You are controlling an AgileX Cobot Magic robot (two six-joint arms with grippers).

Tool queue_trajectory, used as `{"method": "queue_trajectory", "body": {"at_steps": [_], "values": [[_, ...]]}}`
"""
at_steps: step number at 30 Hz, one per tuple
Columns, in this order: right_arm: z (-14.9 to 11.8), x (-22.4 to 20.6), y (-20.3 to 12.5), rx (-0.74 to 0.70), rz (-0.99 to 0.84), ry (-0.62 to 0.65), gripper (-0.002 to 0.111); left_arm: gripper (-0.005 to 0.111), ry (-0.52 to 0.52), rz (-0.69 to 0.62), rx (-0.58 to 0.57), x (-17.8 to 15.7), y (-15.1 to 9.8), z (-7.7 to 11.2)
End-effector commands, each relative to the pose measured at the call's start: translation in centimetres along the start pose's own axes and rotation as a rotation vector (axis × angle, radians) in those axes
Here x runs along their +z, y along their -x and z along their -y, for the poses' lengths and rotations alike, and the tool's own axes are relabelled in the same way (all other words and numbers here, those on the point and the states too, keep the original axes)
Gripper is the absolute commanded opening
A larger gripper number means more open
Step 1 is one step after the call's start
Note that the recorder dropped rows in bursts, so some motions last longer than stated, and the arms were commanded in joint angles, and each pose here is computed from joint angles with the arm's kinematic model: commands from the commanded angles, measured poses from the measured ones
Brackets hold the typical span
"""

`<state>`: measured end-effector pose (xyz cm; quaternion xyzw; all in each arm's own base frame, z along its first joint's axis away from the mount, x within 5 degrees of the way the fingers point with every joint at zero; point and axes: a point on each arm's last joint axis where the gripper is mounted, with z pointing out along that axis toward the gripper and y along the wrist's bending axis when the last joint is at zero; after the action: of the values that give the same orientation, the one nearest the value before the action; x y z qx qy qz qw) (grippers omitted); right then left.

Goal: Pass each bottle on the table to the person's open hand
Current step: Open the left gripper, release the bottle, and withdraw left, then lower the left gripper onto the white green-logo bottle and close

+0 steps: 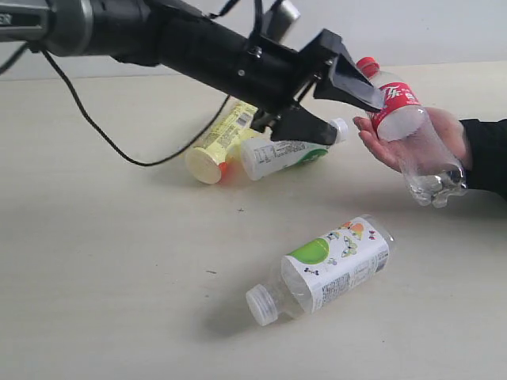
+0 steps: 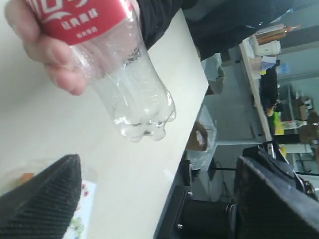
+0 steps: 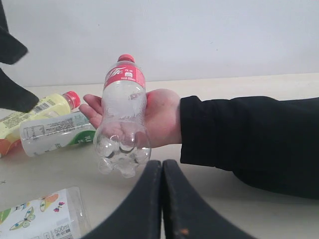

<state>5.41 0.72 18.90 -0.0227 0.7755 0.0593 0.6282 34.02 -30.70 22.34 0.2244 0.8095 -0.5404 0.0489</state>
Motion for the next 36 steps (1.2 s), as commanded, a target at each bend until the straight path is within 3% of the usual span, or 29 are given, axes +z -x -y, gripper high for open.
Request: {"method": "queue_trajectory", "body": {"at_steps": [1,8,17,23,28,36], "values": [[0.0,0.0,0.0,-0.003,0.009,-0.004,0.000,0.079,0.105,-0.038,0.181,-4.0,0.2,1.1],[0.0,0.0,0.0,-0.003,0.009,-0.004,0.000,0.079,0.508,-0.129,0.461,-6.5,0.0,0.3],[0.0,0.0,0.0,-0.001,0.009,-0.004,0.000,0.080,0.949,-0.148,0.696,-4.9,2.6,0.8],[0.0,0.0,0.0,-0.001,0.009,-0.004,0.000,0.084,0.956,-0.159,0.768,-2.2,4.5,1.4],[0.0,0.0,0.0,-0.001,0.009,-0.004,0.000,0.084,0.953,-0.167,0.785,-0.4,5.5,-0.2],[0.0,0.0,0.0,-0.003,0.009,-0.004,0.000,0.084,0.946,-0.233,0.821,1.9,5.1,-3.0]]}}
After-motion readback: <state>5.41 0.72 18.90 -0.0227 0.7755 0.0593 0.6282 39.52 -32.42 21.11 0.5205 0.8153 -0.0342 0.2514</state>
